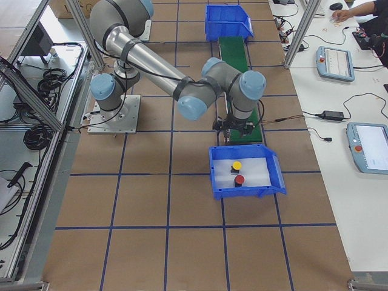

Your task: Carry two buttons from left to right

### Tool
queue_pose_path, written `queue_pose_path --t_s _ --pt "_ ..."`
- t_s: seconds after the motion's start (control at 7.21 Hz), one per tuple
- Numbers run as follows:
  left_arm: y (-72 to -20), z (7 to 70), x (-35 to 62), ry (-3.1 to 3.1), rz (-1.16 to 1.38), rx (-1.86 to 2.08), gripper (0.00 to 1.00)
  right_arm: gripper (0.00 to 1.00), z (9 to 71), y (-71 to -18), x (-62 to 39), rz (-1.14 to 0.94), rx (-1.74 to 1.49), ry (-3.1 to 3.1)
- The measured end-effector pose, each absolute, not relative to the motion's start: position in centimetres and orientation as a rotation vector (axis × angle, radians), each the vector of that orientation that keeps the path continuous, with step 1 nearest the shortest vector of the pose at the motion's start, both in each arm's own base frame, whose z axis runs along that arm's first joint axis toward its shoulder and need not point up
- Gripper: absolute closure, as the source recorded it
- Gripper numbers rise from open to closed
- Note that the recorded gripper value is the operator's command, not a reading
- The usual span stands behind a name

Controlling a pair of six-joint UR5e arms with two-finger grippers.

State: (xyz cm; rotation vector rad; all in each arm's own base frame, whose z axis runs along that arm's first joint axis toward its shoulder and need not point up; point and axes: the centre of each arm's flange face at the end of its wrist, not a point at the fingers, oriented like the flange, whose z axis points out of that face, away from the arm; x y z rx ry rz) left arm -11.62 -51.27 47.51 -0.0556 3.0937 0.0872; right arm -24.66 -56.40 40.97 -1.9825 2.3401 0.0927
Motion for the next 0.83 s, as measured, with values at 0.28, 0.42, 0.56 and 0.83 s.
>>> queue_pose_path --t_s 0.28,0.42,0.56,0.83 --pt "-51.3 47.5 -11.6 3.094 0.087 -0.056 0.0 0.0 45.0 -51.1 -17.1 0.191 -1.811 2.527" --pt "-51.3 47.5 -11.6 3.094 0.087 -0.056 0.0 0.0 45.9 -50.4 -13.5 0.257 -1.785 2.587" --pt "-51.3 47.5 -11.6 3.094 0.087 -0.056 0.0 0.0 46.7 -50.4 -9.8 0.278 -1.746 2.654" --pt "-51.3 47.5 -11.6 3.094 0.088 -0.056 0.0 0.05 47.6 -50.5 -3.1 0.252 -1.556 2.822"
